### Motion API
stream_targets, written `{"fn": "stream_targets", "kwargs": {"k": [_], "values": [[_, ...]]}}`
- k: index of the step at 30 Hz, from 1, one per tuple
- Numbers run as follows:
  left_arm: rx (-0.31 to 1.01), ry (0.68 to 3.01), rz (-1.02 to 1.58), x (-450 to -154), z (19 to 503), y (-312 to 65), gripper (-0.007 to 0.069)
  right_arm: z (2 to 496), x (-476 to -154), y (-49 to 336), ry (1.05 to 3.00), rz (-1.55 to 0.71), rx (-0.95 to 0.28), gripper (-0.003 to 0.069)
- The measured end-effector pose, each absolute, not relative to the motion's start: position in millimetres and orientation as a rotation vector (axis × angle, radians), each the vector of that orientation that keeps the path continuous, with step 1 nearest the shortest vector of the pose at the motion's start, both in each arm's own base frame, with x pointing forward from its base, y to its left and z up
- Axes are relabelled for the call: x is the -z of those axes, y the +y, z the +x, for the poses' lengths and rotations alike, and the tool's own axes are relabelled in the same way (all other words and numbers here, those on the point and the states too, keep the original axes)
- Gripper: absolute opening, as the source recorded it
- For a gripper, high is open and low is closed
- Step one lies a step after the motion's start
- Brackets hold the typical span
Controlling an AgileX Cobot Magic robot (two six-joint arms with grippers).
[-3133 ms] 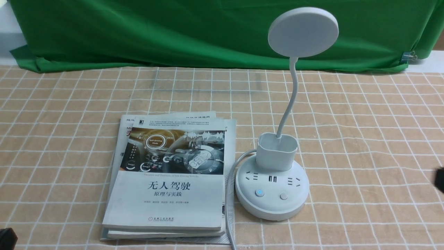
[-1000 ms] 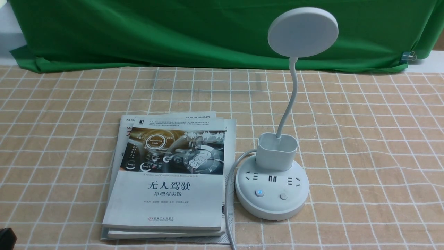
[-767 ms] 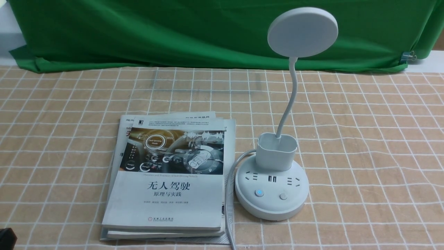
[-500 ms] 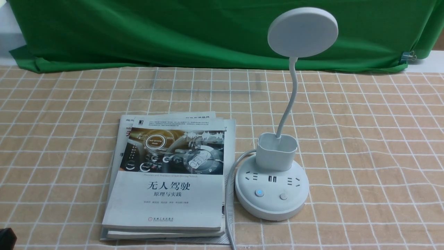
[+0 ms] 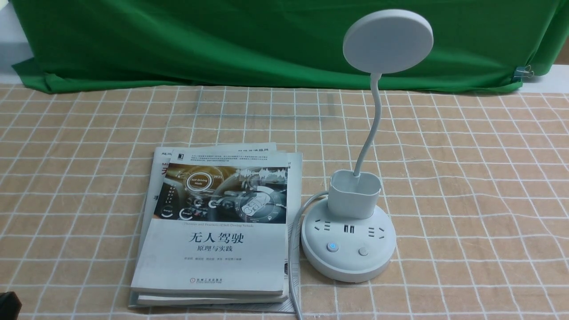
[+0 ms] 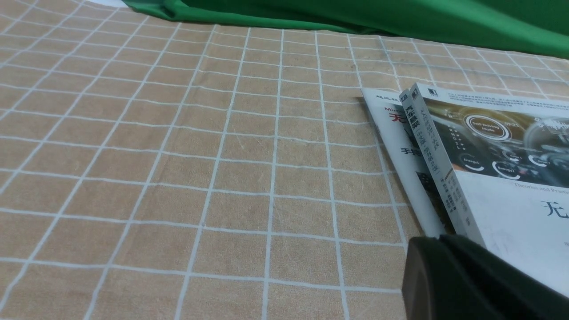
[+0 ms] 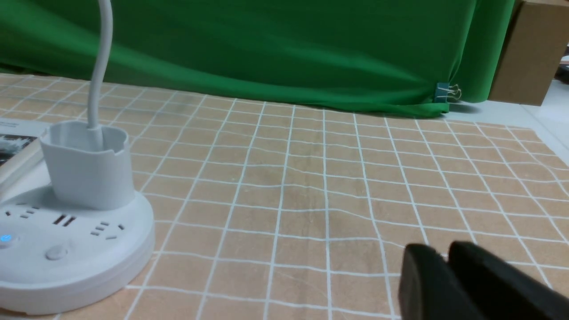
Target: Turn off the desk lamp on the light coffee tablecloth by hand.
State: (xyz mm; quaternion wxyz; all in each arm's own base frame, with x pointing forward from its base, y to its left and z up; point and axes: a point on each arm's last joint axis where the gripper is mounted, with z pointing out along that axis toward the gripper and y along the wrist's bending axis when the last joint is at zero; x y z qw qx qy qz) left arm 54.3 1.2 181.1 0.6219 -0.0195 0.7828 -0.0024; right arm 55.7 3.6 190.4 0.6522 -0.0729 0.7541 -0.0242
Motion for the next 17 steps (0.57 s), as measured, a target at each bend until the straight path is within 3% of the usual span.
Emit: {"fn": "stream_targets", "kwargs": {"k": [17], "values": [[0.006, 1.799, -0.045, -181.1, 54.3, 1.2, 0.0003, 55.7, -190.4, 3.6, 1.712, -0.166, 0.056, 0.0128]]}}
